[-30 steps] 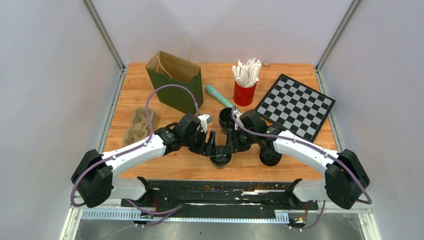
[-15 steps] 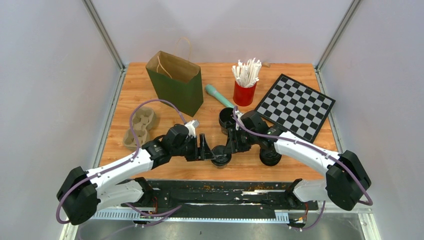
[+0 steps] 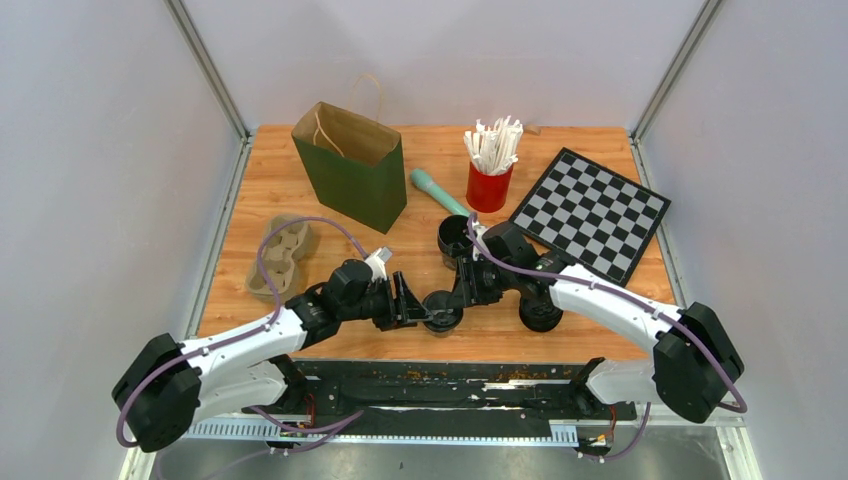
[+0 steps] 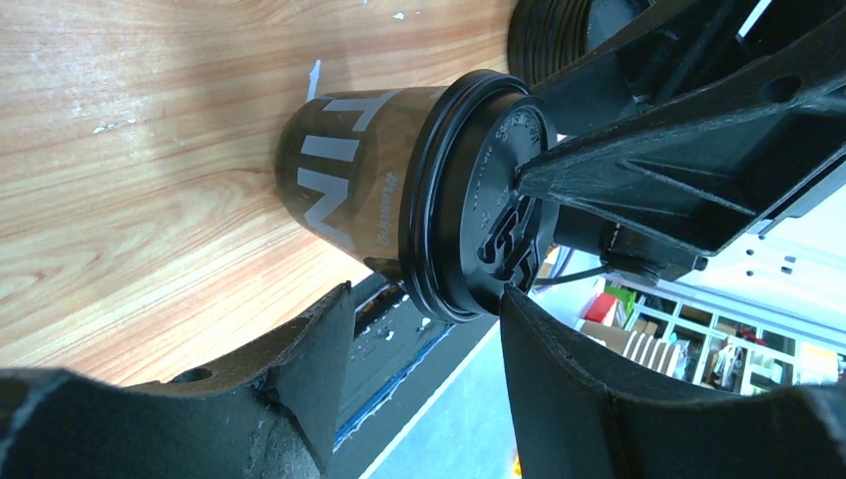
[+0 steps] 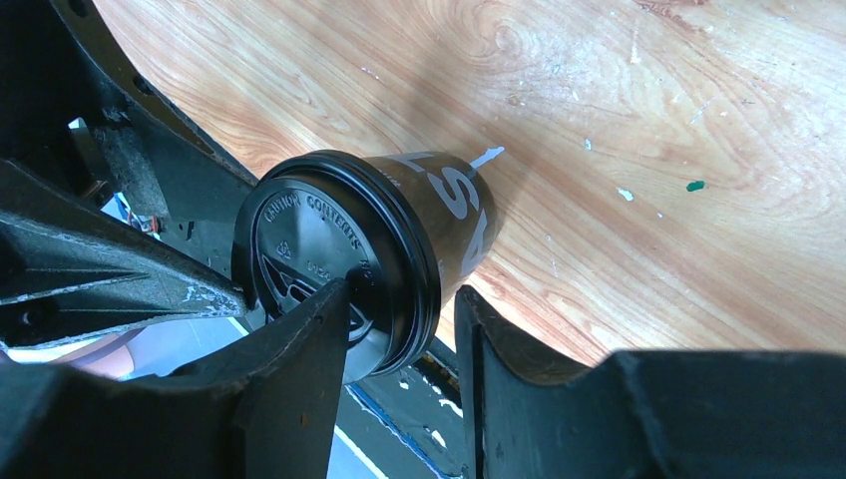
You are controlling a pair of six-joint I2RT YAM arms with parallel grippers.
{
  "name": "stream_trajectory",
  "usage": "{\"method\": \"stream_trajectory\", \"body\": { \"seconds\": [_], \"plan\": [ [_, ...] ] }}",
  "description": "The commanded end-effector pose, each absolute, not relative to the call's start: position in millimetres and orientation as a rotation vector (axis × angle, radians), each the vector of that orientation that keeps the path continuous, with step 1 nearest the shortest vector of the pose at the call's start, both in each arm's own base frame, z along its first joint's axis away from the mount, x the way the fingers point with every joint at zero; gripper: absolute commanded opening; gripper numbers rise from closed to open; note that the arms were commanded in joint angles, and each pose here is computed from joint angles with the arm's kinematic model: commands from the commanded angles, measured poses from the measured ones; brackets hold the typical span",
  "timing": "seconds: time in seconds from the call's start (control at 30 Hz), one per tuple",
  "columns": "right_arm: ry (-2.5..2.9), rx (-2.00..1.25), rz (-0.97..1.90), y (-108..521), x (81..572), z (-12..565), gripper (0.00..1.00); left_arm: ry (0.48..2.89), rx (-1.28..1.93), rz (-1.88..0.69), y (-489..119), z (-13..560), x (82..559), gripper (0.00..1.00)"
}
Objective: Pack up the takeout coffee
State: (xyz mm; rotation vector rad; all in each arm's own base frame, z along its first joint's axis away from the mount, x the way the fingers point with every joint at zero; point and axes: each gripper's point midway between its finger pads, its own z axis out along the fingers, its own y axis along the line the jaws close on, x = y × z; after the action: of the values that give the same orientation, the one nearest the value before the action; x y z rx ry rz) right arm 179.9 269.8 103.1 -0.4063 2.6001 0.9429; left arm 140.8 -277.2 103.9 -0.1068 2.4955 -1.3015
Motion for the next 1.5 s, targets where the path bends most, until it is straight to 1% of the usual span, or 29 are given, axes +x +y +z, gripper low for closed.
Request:
{"method": "stream_trajectory", "body": {
  "seconds": [0.0, 0.13, 0.23, 0.33, 0.53, 0.67, 0.87, 0.93, 1.07, 1.2, 1.3, 1.33, 1.47],
  "plan": [
    [2.643, -0.394, 0.872, 257, 175, 89, 0.42, 2.424, -0.115, -1.381, -287, 118, 147, 0.63],
    [2.649, -0.387, 0.878, 257, 174, 86, 0.42, 2.442, -0.122, -1.372, -287, 111, 147, 0.60],
    [2.650, -0.384, 0.879, 257, 173, 85, 0.42, 2.472, -0.144, -1.340, -284, 102, 146, 0.55],
    [2.653, -0.386, 0.877, 255, 172, 82, 0.42, 2.507, -0.160, -1.284, -277, 92, 144, 0.50],
    [2.676, -0.383, 0.862, 251, 167, 70, 0.42, 2.595, -0.186, -1.129, -258, 67, 139, 0.46],
    [2.688, -0.383, 0.853, 249, 165, 64, 0.41, 2.639, -0.216, -1.057, -248, 53, 135, 0.44],
    [2.680, -0.384, 0.844, 246, 165, 64, 0.41, 2.730, -0.220, -0.917, -232, 27, 127, 0.44],
    [2.678, -0.386, 0.840, 245, 164, 63, 0.41, 2.747, -0.243, -0.920, -232, 21, 124, 0.43],
    [2.673, -0.393, 0.844, 246, 164, 64, 0.41, 2.727, -0.282, -1.013, -240, 21, 122, 0.43],
    [2.633, -0.429, 0.898, 255, 168, 75, 0.42, 2.672, -0.250, -1.094, -251, 44, 129, 0.44],
    [2.582, -0.486, 0.954, 266, 172, 92, 0.43, 2.600, -0.242, -1.155, -258, 70, 136, 0.46],
    [2.566, -0.508, 0.972, 269, 173, 98, 0.44, 2.577, -0.239, -1.171, -259, 77, 137, 0.48],
    [2.524, -0.555, 0.976, 274, 180, 115, 0.50, 2.525, -0.233, -1.210, -261, 94, 140, 0.61]
  ]
}}
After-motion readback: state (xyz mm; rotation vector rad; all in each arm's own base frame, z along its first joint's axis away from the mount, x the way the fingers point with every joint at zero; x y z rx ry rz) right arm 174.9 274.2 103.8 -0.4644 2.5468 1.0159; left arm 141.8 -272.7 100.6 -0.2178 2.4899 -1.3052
